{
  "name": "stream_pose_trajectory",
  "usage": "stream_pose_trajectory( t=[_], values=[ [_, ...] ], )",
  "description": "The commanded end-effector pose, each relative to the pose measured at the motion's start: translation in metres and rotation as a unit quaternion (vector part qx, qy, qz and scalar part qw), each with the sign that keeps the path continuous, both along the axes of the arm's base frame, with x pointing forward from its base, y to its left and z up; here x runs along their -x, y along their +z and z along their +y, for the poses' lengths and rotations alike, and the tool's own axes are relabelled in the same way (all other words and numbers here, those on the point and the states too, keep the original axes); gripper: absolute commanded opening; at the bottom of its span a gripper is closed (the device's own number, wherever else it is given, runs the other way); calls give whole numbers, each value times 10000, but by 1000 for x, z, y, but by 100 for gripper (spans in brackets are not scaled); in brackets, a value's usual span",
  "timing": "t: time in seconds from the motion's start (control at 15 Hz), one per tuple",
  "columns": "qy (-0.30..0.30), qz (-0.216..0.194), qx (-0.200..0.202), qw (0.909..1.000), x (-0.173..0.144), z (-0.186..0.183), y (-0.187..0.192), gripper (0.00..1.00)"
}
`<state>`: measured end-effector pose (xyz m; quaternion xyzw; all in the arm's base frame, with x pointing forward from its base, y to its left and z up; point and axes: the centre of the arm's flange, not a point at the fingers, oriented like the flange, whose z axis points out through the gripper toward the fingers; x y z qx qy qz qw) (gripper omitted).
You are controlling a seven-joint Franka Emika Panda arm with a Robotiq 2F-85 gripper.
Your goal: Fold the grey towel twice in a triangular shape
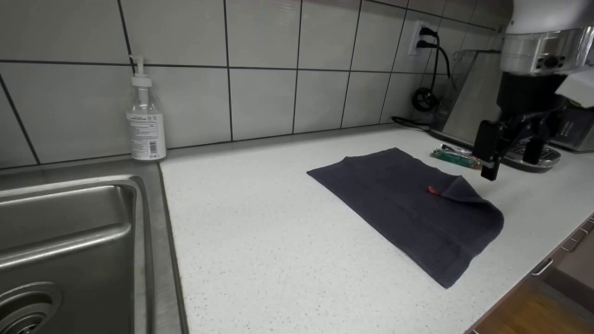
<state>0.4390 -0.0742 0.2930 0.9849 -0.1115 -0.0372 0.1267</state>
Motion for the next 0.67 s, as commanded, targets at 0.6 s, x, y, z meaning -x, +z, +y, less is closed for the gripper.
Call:
stream_pose_trajectory(
  t=[0.6],
  values=[
    [-37, 331, 559, 9979, -8, -10, -53, 100]
  ],
)
